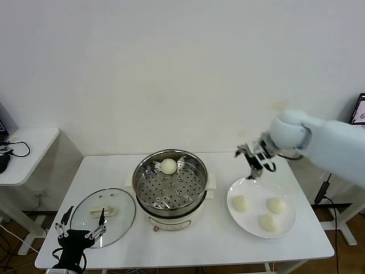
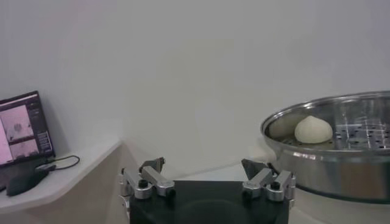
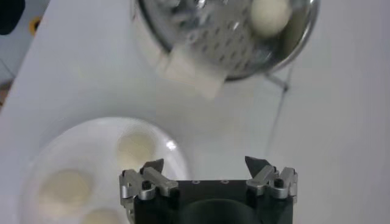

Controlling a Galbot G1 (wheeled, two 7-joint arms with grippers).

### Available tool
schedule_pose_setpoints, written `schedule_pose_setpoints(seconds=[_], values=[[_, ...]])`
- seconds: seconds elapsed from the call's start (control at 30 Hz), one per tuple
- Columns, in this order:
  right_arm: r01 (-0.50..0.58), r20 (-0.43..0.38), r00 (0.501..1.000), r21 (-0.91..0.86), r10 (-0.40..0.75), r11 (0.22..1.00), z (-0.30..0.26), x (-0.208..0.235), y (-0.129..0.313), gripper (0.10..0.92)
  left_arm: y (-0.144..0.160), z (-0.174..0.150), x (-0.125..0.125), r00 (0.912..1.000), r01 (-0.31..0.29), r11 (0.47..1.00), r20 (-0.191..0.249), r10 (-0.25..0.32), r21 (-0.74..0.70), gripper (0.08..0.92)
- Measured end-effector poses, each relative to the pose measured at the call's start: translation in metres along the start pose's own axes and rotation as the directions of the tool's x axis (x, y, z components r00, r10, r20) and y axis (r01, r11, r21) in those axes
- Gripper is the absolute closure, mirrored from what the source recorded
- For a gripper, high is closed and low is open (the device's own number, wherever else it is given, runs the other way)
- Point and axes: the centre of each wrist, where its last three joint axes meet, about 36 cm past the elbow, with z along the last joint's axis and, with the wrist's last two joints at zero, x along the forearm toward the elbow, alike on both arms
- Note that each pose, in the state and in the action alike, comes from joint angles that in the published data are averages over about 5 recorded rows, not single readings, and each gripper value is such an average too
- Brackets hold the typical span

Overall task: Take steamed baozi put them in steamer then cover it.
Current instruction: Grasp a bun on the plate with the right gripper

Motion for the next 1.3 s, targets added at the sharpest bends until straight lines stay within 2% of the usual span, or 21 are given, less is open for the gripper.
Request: schedule_pose_setpoints(seconds=[0.5, 1.17, 1.3], values=[[0.095, -0.013, 0.995, -0.105, -0.097, 0.990, 0.032, -0.077, 0.058, 0.200, 0.000, 0.002, 0.002, 0.9997, 0.010, 1.000, -0.021, -0.010, -0.003, 0.177], [0.130, -0.013, 0.991, -0.134, -0.133, 0.982, 0.022, -0.162, 0.046, 0.201, 0.005, 0.005, 0.000, 0.9993, 0.026, 1.000, -0.026, -0.027, -0.009, 0.177], [0.135, -0.017, 0.990, -0.139, -0.139, 0.981, 0.020, -0.172, 0.044, 0.231, 0.005, 0.005, -0.001, 0.9993, 0.027, 1.000, -0.027, -0.028, -0.009, 0.177]])
